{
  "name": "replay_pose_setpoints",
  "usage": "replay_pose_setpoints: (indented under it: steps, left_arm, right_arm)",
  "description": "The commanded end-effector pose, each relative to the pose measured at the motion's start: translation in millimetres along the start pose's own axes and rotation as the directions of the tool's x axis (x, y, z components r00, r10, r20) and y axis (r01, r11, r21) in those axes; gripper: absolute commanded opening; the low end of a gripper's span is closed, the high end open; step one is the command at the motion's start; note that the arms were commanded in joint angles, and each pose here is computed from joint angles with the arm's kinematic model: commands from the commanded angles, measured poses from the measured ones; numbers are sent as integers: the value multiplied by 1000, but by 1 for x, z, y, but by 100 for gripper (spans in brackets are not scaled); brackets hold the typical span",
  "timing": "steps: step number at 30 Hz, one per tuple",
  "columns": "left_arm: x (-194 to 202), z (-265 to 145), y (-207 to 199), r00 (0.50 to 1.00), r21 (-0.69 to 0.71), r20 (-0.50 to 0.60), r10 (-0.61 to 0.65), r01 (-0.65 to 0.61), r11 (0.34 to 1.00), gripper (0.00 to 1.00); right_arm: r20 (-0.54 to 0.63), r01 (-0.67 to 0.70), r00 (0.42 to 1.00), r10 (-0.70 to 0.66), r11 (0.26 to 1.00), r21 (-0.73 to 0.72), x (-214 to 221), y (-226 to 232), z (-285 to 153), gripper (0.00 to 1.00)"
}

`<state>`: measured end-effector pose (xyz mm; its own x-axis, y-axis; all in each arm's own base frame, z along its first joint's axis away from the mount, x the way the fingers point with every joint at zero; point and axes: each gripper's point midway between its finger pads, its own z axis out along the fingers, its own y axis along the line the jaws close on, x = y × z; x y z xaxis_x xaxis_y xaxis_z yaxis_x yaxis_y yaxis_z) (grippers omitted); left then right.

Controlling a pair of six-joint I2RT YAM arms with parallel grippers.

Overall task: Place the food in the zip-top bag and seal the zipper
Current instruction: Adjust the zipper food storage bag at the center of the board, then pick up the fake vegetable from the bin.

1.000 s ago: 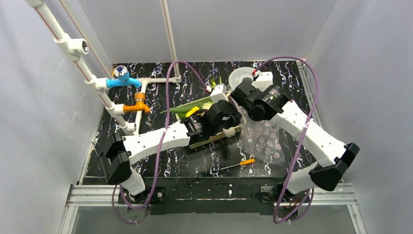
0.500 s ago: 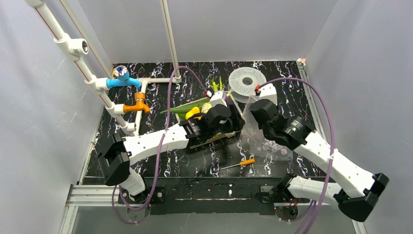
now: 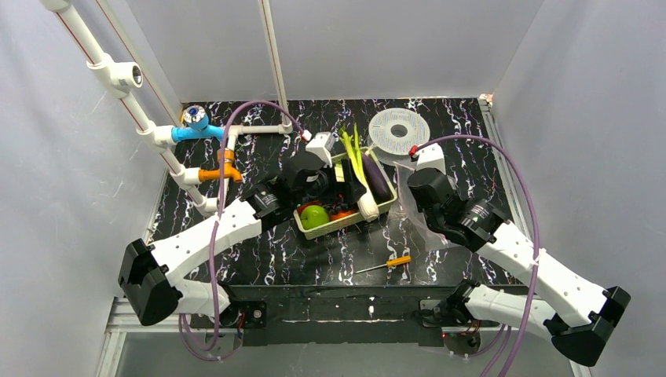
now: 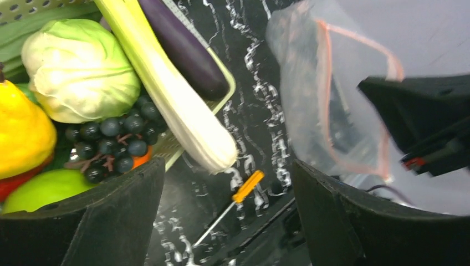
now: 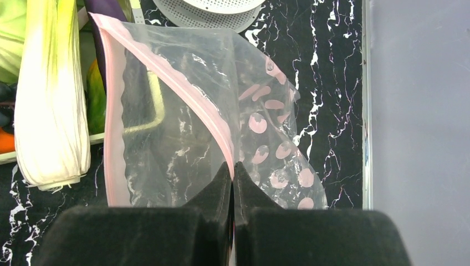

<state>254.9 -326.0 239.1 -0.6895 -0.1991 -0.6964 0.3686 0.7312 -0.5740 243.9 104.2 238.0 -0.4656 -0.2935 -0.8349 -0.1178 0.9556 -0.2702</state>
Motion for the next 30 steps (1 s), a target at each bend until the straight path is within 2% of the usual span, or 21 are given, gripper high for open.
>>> replay_pose_setpoints:
  steps: [1,5,7,11,16,20,25,30]
  left_arm:
    - [10,-15,18,957,-18,-41,287,-288,957,83]
    - [-1,-23,29,863,-50,81,498,-496,867,85]
    - [-7,-27,33,841,-70,139,523,-519,852,88]
    - [-10,-27,39,859,-108,147,490,-479,871,90]
    - [0,-18,56,884,-191,5,467,-457,869,88]
    - [-6,-17,77,925,-337,-45,377,-369,866,88]
    - [-15,-3,72,971,-361,-11,240,-228,904,87]
    - [-14,25,63,999,-397,43,-15,31,917,85]
  right_arm:
    - [29,-42,999,41,999,13,-8,-2,1,1]
    - [35,-49,998,49,999,-2,-9,-1,-1,1]
    - [40,-53,998,54,999,-4,-10,-1,-1,1]
    - [43,-57,997,57,998,-4,-9,-2,-3,1]
    - [47,-62,997,62,998,-8,-10,-2,-3,1]
    - [42,-60,997,61,998,-13,-9,-1,-3,1]
    - [40,-63,997,64,998,-18,-8,0,-3,1]
    - [42,-65,997,66,998,-16,-8,-1,-4,1]
